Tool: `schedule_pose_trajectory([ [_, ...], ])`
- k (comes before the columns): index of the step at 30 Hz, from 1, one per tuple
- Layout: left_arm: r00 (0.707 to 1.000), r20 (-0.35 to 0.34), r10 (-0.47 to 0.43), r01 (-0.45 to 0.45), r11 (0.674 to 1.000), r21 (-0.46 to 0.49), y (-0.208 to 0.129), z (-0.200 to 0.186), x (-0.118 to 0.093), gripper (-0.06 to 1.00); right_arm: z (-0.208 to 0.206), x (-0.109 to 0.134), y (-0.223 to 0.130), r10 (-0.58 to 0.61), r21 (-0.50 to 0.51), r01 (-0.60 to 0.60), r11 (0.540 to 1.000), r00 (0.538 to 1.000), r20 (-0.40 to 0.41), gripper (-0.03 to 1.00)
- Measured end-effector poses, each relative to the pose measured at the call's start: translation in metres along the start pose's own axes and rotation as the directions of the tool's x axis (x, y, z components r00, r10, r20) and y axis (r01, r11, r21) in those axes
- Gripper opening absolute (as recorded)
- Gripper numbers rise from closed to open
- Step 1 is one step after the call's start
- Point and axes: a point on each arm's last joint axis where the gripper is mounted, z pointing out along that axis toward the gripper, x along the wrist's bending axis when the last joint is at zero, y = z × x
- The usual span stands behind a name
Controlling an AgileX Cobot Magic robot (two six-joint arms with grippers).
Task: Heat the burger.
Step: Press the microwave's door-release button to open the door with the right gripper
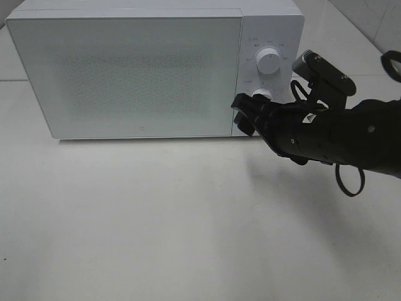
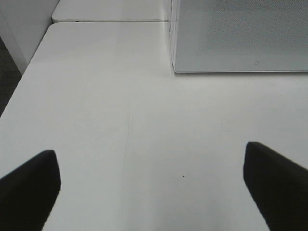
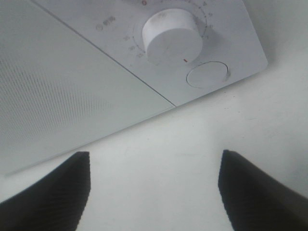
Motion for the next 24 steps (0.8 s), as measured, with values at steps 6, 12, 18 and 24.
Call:
schedule_pose_trajectory([
  [6, 1.0, 0.0, 0.0, 0.0, 1.0, 0.0, 0.0, 0.0, 0.0, 0.97, -0.009, -0.007, 0.003, -0.19, 0.116, 0.188, 0.975, 0.982, 0.005, 0.72],
  [12, 1.0, 0.0, 0.0, 0.0, 1.0, 0.0, 0.0, 0.0, 0.0, 0.97, -0.022, -0.014, 0.006, -0.331, 0.235, 0.326, 0.916, 0.943, -0.02, 0.73],
  [18, 1.0, -0.001, 0.001, -0.001, 1.0, 0.0, 0.0, 0.0, 0.0, 0.97, -0.047, -0.009, 0.007, -0.452, 0.308, 0.457, 0.835, 0.887, -0.092, 0.77],
  [24, 1.0, -0.001, 0.001, -0.001, 1.0, 0.0, 0.0, 0.0, 0.0, 0.97, -0.072, -0.009, 0.007, -0.502, 0.378, 0.512, 0.771, 0.855, -0.133, 0.77],
])
